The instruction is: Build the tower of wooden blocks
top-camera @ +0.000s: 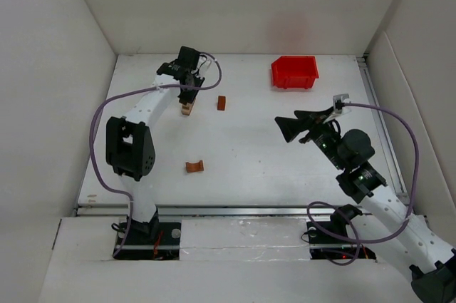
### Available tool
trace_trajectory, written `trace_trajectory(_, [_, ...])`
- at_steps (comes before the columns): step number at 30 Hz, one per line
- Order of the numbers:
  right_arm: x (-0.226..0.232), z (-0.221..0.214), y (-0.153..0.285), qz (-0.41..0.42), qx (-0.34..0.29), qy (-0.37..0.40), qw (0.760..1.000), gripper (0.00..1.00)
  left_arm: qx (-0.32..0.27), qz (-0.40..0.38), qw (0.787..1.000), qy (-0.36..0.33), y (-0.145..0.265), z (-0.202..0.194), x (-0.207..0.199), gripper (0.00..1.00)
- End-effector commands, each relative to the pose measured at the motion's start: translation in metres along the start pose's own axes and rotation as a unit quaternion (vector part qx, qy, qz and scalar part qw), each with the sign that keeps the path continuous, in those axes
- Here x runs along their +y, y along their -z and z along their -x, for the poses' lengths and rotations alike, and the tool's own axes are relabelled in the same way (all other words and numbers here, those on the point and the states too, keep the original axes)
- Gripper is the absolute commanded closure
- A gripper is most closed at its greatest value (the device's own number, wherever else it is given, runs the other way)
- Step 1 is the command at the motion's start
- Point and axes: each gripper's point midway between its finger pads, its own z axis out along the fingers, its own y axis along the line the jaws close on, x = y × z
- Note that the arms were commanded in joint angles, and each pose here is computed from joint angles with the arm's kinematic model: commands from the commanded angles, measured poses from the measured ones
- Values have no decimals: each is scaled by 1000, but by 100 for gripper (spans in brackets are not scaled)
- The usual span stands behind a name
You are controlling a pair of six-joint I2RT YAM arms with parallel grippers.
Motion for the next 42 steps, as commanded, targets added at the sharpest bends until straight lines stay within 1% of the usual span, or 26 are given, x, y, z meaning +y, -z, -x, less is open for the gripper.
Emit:
trace_trajectory(1, [-6, -9, 6, -2, 8, 38, 999, 0, -35, 12, 999, -34, 26, 25, 27, 100])
trace_trajectory(5, [-14, -16, 9, -6, 24, 48, 999, 0, -34, -10, 997, -67, 13, 26, 20, 100])
trace_trajectory(6, [-10, -18, 10, 6, 26, 47, 999, 0, -39, -28, 996, -80, 13, 28, 15, 100])
trace_trajectory(8, [-10, -18, 10, 12, 21, 48, 999, 0, -55, -41, 994, -81, 15, 37, 20, 100])
trace_trajectory(9, [-7, -19, 10, 13, 21, 48, 999, 0, -67, -67, 992, -79, 12, 43, 14, 100])
trace_trajectory(10, [-5, -19, 11, 16, 20, 49, 998, 0, -80, -74, 991, -75, 15, 51, 17, 100])
trace_trajectory(11, [-1, -19, 11, 22, 20, 48, 998, 0, -80, -82, 991, -72, 14, 54, 18, 99])
trace_trajectory(12, [-1, -19, 11, 22, 20, 50, 998, 0, -67, -91, 991, -65, 2, 50, 20, 99])
trace_trajectory(14, [0, -19, 12, 23, 18, 49, 998, 0, -62, -98, 993, -38, 0, 52, 27, 99])
trace_trajectory(15, [0, -19, 13, 21, 17, 48, 998, 0, -52, -108, 992, -29, -10, 50, 23, 99])
trace_trajectory(18, [-3, -22, 12, 15, 16, 46, 999, 0, -21, -109, 994, 8, -22, 44, 24, 99])
trace_trajectory(23, [-3, -25, 10, 14, 19, 44, 999, 0, -5, -114, 993, 24, -26, 40, 20, 99])
trace_trajectory(30, [-6, -30, 5, 9, 30, 43, 999, 0, 14, -92, 994, 52, -29, 34, 25, 97])
trace_trajectory(35, [-9, -32, 4, 1, 33, 43, 999, 0, 17, -88, 994, 56, -34, 37, 26, 95])
trace_trajectory(42, [-11, -33, 4, -3, 34, 42, 999, 0, 51, -83, 994, 58, -52, 21, 24, 93])
